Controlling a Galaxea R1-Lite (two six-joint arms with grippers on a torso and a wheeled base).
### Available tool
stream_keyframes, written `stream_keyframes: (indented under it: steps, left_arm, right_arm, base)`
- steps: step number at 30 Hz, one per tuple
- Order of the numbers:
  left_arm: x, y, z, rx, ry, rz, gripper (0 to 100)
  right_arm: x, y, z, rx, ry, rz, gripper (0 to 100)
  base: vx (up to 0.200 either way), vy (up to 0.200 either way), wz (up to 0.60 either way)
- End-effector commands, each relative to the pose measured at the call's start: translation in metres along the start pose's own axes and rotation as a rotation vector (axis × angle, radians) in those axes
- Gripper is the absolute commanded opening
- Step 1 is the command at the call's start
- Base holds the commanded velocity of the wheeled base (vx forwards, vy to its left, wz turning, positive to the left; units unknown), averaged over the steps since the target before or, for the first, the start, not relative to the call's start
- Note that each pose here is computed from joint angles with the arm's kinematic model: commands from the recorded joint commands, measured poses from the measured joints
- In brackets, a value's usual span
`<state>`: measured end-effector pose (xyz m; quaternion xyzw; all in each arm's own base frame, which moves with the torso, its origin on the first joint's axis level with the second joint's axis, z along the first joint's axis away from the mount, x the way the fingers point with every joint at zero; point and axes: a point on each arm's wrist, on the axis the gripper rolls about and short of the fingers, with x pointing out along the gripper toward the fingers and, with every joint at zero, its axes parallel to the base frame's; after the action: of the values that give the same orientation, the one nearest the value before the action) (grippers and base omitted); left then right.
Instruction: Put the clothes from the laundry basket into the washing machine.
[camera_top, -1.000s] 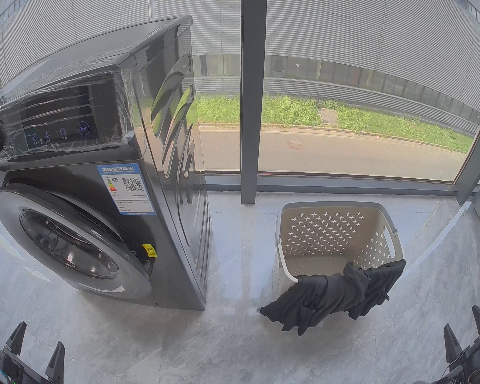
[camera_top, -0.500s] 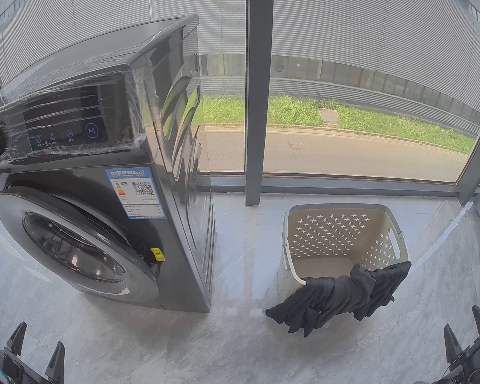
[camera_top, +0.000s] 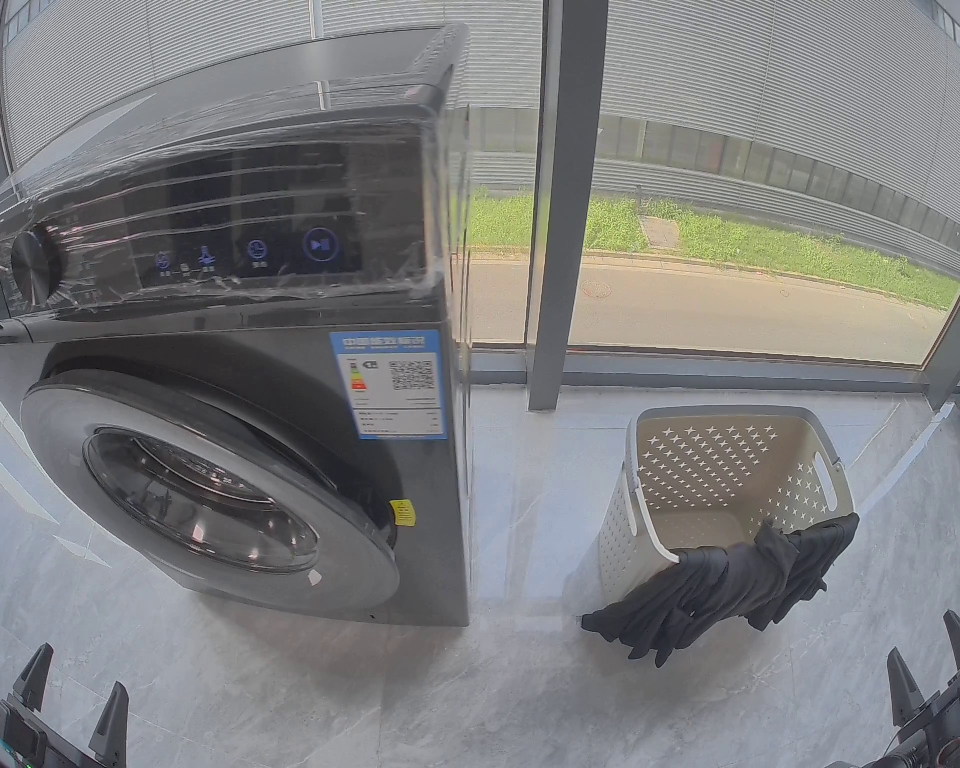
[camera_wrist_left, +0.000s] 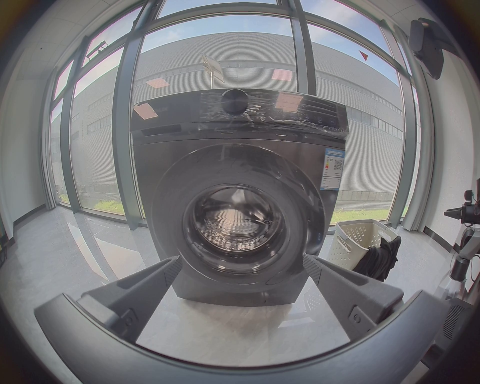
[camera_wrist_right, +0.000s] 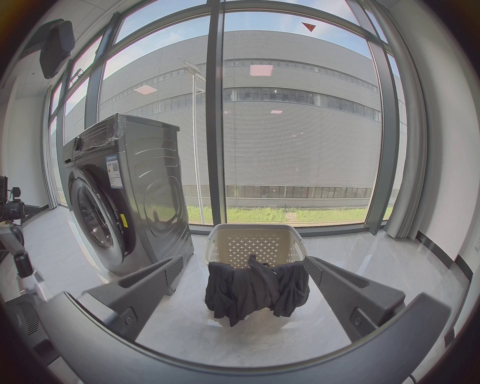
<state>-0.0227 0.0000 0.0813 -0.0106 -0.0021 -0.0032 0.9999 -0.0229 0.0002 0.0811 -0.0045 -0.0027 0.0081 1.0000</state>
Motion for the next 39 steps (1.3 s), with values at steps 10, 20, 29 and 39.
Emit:
stream_keyframes:
  steps: [10,20,29,39]
  left_arm:
    - [-0.0002,0.0002,-0.0049,0.004,-0.002,0.005,100]
    - [-0.0002,0.0002,-0.0049,0.006,-0.002,0.003,100]
    - [-0.0002,0.0002,-0.0049,0.004,-0.002,0.005,100]
    - [-0.0002,0.0003,-0.0049,0.004,-0.002,0.009,100]
  right_arm:
    - [0.0000,0.0000,-0.0052,0.000,0.001,0.001,100]
    - [0.0000,0.0000,-0.0052,0.000,0.001,0.001,100]
    - [0.0000,0.0000,-0.0052,0.000,0.001,0.001,100]
    - [0.0000,0.0000,-0.0052,0.000,0.001,0.001,100]
  base:
    - [0.000,0.100,0.00]
    - [0.000,0.080,0.00]
    - [0.000,0.200,0.00]
    - [0.000,0.120,0.00]
